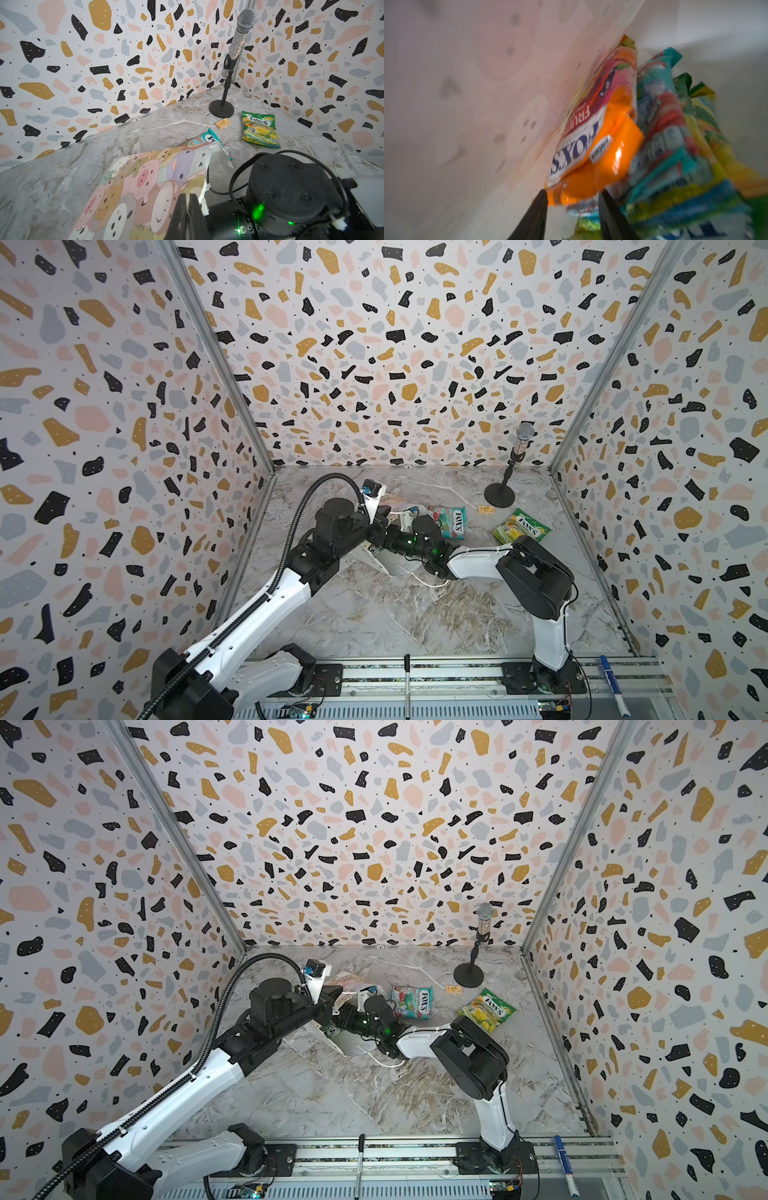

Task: Take the snacks out of the paper bag
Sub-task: 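Close the right gripper on the orange Fox's Fruits packet inside the bag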

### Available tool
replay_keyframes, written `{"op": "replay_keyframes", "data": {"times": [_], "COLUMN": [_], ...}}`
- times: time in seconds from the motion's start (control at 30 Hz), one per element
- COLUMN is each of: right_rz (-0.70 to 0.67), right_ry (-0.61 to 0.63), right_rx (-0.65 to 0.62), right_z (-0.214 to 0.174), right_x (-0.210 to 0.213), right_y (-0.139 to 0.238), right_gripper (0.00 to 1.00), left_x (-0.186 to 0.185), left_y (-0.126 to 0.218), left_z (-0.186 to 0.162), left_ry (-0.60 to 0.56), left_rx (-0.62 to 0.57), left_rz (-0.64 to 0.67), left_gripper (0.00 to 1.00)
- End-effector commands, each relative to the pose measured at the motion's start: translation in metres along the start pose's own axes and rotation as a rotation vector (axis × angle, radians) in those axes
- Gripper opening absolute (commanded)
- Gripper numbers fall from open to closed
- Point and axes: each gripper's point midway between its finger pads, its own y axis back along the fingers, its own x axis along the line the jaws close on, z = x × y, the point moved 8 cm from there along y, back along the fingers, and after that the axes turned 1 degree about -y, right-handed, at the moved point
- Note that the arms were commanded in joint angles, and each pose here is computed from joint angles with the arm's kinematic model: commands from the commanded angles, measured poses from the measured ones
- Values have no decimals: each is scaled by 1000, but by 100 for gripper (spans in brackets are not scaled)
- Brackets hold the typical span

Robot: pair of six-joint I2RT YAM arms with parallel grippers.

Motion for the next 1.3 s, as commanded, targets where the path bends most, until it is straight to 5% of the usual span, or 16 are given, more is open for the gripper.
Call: {"op": "replay_keyframes", "data": {"times": [0.0, 0.43, 0.73, 1.27], "right_rz": [8, -87, -142, -100], "right_ry": [-8, -40, 74, 206], "right_rx": [-38, -54, -28, -1], "right_z": [13, 22, 26, 31], "right_x": [7, -12, -8, 13], "right_y": [-6, -30, -31, 8], "right_gripper": [44, 45, 0, 0], "left_x": [-4, -4, 8, 26], "left_y": [6, 7, 5, 2], "left_z": [5, 5, 4, -3], "left_ry": [-20, -23, 23, 73], "left_rx": [-33, -32, -28, -9], "left_rz": [-23, -18, 104, 299], "left_gripper": [0, 0, 0, 0]}}
